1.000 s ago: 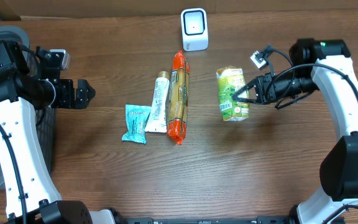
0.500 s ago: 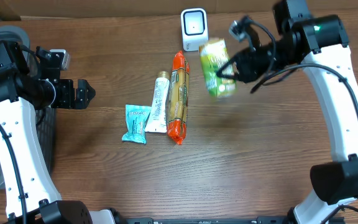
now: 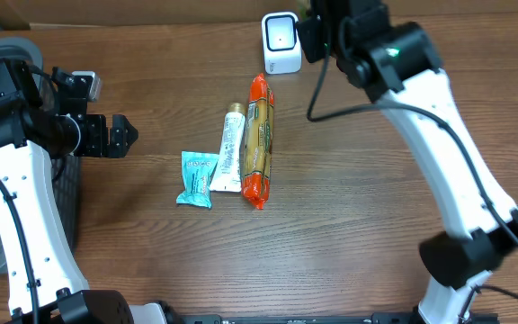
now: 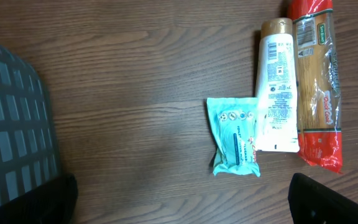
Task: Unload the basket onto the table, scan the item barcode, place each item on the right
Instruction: 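Lift the carton and hold it in front of the white scanner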
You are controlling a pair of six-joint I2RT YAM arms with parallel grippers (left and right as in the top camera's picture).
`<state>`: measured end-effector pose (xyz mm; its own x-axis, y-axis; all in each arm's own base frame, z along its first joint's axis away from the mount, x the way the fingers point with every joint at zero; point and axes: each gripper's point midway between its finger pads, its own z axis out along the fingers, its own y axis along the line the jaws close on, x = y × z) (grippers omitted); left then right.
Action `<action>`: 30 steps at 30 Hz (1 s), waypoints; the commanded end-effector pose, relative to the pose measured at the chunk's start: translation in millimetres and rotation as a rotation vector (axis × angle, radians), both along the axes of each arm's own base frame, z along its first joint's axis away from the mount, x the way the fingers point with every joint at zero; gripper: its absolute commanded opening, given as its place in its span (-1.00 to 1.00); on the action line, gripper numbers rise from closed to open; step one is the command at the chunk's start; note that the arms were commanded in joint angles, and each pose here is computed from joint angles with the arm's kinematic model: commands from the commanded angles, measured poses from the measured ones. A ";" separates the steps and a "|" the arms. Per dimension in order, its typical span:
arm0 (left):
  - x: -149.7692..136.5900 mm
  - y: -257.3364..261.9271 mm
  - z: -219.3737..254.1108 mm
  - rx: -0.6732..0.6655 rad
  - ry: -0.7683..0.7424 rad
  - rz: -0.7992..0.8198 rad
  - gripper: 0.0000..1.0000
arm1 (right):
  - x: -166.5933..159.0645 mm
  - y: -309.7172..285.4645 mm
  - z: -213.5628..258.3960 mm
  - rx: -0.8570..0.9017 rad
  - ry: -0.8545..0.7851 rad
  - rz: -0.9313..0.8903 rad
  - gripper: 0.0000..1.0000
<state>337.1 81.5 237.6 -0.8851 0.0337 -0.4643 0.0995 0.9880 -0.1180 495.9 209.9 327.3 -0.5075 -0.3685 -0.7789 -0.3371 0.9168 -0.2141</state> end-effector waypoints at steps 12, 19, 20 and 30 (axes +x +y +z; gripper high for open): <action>1.4 -1.8 -1.4 -0.002 -0.002 -0.025 0.99 | 108.7 21.5 -92.9 -0.557 -0.202 0.182 -0.93; 1.4 -1.8 -1.4 -0.002 -0.002 -0.025 0.99 | 137.0 49.7 -131.6 -0.599 -0.290 0.290 -0.93; 1.4 -1.8 -1.4 -0.002 -0.003 -0.025 0.99 | 138.6 51.5 -138.4 -0.604 -0.288 0.301 -0.93; 1.4 -1.8 -1.4 -0.002 -0.002 -0.025 0.99 | 141.7 58.5 -164.5 -0.610 -0.271 0.344 -0.93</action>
<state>337.1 81.4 237.6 -0.8850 0.0336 -0.4644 0.0996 0.9880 -0.1183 633.3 262.6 126.2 -0.1529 -0.8941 -0.4210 -0.4939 0.4381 -0.7510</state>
